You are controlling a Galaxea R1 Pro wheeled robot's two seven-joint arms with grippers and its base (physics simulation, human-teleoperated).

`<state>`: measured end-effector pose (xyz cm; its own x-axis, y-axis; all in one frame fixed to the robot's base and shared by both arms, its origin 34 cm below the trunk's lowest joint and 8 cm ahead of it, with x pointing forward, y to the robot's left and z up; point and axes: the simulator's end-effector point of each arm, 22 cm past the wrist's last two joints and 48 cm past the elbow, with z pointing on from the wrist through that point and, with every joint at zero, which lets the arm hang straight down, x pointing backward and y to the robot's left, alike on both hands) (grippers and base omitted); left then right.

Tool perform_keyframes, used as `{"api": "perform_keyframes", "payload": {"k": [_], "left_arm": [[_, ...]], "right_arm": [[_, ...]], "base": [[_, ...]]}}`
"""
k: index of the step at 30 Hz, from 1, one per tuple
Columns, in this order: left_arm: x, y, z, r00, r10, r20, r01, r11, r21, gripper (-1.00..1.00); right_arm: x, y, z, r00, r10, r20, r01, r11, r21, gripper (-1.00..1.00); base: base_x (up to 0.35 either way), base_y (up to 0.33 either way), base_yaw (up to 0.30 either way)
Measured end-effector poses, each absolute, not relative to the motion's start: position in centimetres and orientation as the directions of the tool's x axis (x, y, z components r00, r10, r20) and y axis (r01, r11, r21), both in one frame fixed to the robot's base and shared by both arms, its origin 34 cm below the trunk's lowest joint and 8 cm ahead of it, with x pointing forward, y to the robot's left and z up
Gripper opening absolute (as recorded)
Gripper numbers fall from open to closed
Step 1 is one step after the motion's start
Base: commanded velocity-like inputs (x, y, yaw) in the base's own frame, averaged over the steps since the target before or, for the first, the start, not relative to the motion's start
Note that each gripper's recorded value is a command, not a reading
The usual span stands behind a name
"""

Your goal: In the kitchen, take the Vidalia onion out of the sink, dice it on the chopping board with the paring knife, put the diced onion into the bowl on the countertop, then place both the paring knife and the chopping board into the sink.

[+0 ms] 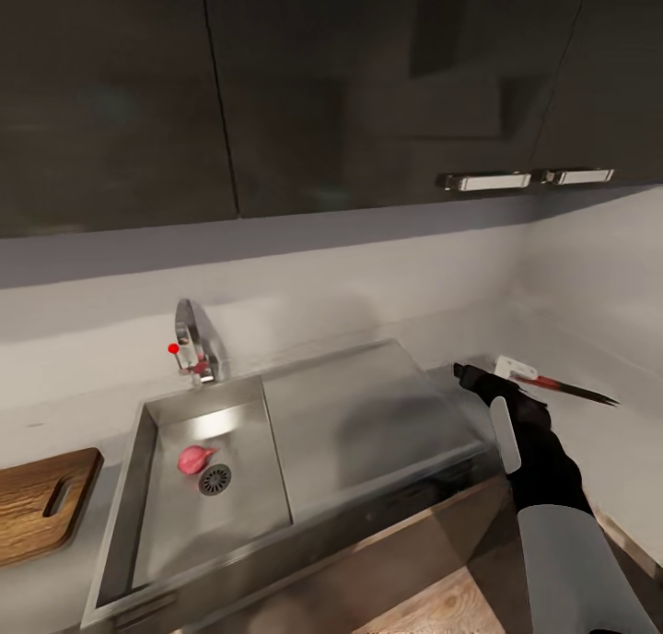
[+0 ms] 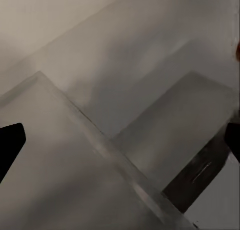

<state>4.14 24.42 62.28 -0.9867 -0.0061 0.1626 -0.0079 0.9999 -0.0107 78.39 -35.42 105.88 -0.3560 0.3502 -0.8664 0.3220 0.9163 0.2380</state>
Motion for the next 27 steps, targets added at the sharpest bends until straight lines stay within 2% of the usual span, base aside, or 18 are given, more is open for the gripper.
{"api": "perform_keyframes", "payload": {"k": [15, 21, 27], "left_arm": [[4.14, 24.27, 62.29, -0.987, -0.006, 0.163, -0.008, 1.000, -0.013, 1.00], [4.13, 24.16, 62.29, -0.987, -0.006, 0.162, -0.008, 1.000, -0.014, 1.00], [4.13, 24.27, 62.29, -0.987, -0.006, 0.162, -0.008, 1.000, -0.013, 1.00]], "right_arm": [[78.00, -35.12, 105.53, -0.394, 0.353, -0.849, 0.317, 0.919, 0.235, 1.00], [78.01, -35.07, 105.65, -0.393, 0.351, -0.850, 0.316, 0.920, 0.234, 1.00], [78.00, -35.06, 105.68, -0.393, 0.351, -0.850, 0.315, 0.920, 0.234, 1.00]], "base": [[0.000, 0.000, -0.293], [0.047, -0.034, -0.075], [0.230, -0.178, -0.006]]}}
